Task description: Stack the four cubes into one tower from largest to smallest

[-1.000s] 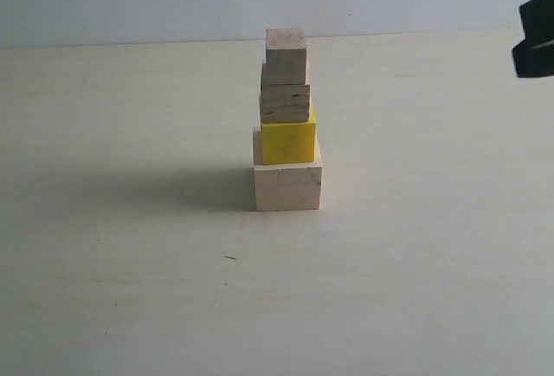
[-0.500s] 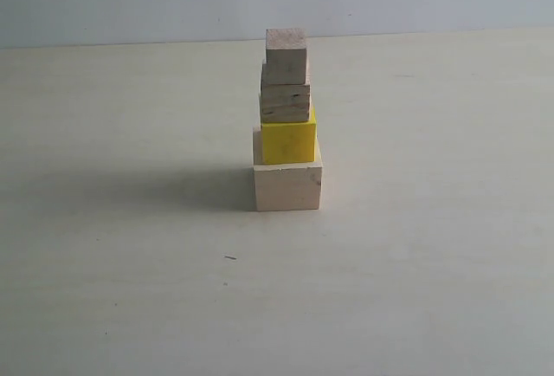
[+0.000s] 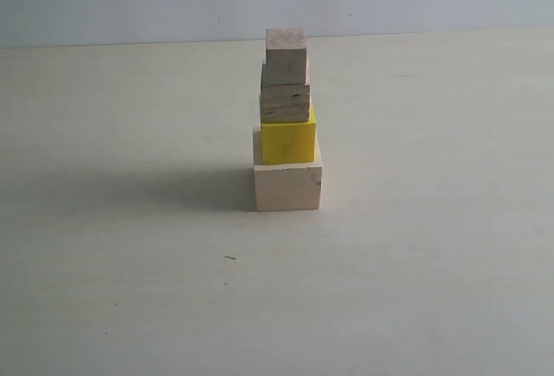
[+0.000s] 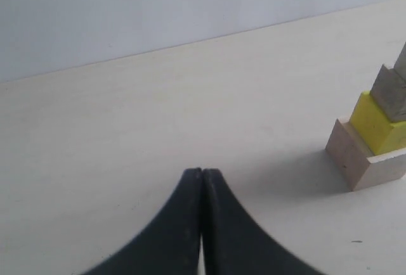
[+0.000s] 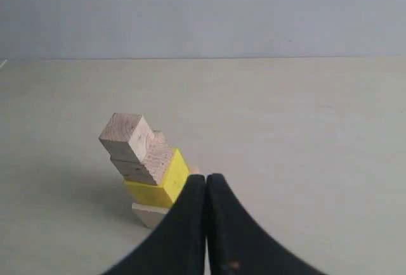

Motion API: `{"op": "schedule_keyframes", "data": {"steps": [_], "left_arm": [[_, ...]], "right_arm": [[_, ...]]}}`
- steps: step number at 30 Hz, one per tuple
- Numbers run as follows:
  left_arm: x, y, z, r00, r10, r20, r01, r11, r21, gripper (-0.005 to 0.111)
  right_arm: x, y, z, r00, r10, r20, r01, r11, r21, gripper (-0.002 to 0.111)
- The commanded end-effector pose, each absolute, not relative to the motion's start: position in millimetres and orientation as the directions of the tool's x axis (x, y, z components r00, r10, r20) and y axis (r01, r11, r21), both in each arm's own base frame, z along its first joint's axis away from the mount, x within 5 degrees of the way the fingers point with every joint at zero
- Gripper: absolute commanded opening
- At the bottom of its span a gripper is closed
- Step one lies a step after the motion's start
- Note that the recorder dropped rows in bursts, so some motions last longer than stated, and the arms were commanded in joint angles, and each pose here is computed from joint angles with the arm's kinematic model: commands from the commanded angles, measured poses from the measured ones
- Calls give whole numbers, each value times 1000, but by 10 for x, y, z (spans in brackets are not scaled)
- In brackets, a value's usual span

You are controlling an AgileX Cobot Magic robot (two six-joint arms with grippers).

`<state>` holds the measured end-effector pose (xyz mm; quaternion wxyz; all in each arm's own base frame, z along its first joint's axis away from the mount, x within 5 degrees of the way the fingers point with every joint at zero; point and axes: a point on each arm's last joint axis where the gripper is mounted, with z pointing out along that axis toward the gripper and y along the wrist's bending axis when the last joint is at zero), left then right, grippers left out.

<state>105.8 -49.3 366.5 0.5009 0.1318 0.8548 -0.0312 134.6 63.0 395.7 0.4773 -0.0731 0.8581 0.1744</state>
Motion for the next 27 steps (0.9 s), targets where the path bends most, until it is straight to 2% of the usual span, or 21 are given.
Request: {"op": "schedule_keyframes", "data": {"steps": [1, 9, 12, 15, 16, 17, 19, 21, 23, 27], "left_arm": [[1051, -473, 3662, -460, 189, -868, 247, 966, 79, 1], [1051, -473, 3662, -460, 189, -868, 247, 966, 79, 1], [1003, -375, 3711, -416, 209, -885, 246, 963, 111, 1], [932, -144, 3781, -386, 58, -921, 98, 995, 21, 1], [835, 14, 3823, -347, -45, -937, -20, 999, -40, 1], [770, 88, 3843, -316, -100, -943, -83, 994, -77, 1], [486, 262, 3895, -179, -264, -948, -278, 938, -209, 1], [283, 291, 3896, -83, -351, -933, -389, 873, -294, 1], [152, 258, 3889, -10, -409, -912, -438, 822, -364, 1], [70, 199, 3880, 44, -458, -888, -451, 784, -426, 1]], "right_arm": [[1338, 634, 3977, -522, 52, -851, -298, 924, 239, 0], [1338, 634, 3977, -522, 52, -851, -298, 924, 239, 0], [1338, 634, 3977, -522, 52, -851, -298, 924, 239, 0], [1338, 634, 3977, -522, 52, -851, -298, 924, 239, 0], [1338, 634, 3977, -522, 52, -851, -298, 924, 239, 0], [1338, 634, 3977, -522, 52, -851, -298, 924, 239, 0], [1338, 634, 3977, -522, 52, -851, -298, 924, 239, 0], [1338, 634, 3977, -522, 52, -851, -298, 924, 239, 0], [1338, 634, 3977, -522, 52, -851, -298, 924, 239, 0], [1338, 634, 3977, -522, 52, -851, -298, 924, 239, 0]]}}
